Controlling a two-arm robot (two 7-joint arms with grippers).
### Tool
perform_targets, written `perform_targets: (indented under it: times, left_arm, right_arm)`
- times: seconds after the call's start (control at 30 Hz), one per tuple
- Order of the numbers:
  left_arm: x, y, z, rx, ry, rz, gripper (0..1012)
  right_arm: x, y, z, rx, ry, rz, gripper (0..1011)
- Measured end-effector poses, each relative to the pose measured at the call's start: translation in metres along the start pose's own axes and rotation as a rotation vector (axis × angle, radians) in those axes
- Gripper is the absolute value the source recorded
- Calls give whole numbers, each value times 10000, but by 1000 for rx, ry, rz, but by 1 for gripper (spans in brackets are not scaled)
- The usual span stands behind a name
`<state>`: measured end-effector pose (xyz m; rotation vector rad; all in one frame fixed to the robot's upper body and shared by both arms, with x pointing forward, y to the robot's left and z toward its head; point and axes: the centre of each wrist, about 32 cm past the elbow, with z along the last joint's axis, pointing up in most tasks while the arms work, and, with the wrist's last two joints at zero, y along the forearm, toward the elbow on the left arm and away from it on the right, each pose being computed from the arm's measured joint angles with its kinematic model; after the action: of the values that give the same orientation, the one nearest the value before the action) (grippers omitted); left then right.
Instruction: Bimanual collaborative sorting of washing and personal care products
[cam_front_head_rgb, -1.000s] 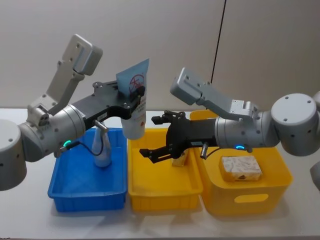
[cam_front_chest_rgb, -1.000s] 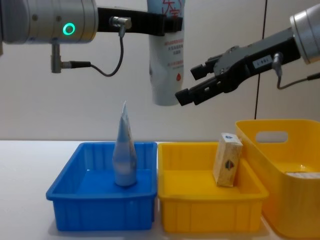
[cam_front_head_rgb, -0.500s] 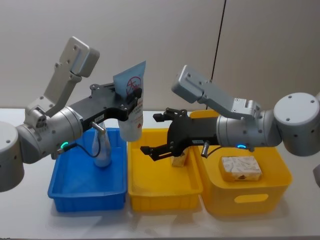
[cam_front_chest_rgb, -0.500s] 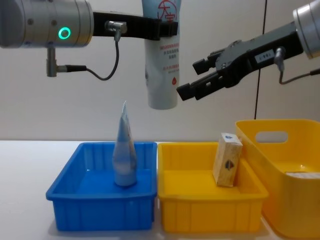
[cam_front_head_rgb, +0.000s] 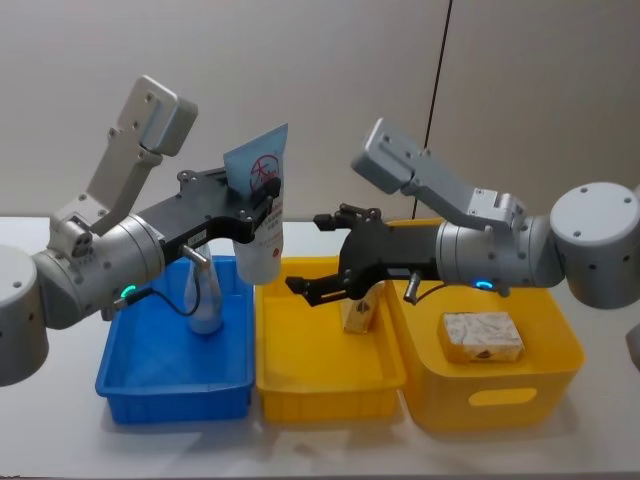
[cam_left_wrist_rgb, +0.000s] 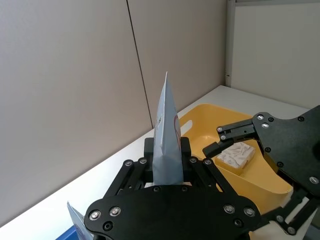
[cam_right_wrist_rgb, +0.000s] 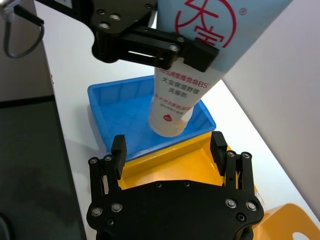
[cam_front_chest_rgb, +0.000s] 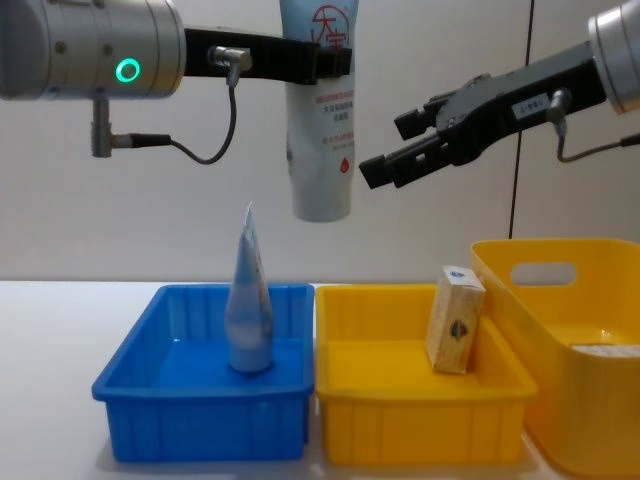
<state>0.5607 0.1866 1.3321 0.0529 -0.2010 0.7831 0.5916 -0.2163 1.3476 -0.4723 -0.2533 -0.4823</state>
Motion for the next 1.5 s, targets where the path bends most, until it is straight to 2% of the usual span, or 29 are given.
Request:
perform_targets:
  times: [0.43, 1.17, 1.37, 1.5]
  left_arm:
    - [-50, -21, 28, -3, 0, -3, 253]
    - [-178, -100, 88, -19, -2, -27, 253]
    - [-192, -109, 95, -21, -3, -28, 252]
    - [-203, -116, 101, -23, -3, -31, 252]
  right_arm:
    - [66, 94, -19, 26, 17, -11, 1004]
    - [149, 438, -84, 52, 48, 0, 1003]
    - [150, 519, -86, 59, 51, 3, 1004]
    - [151, 547, -88, 60, 52, 4, 945]
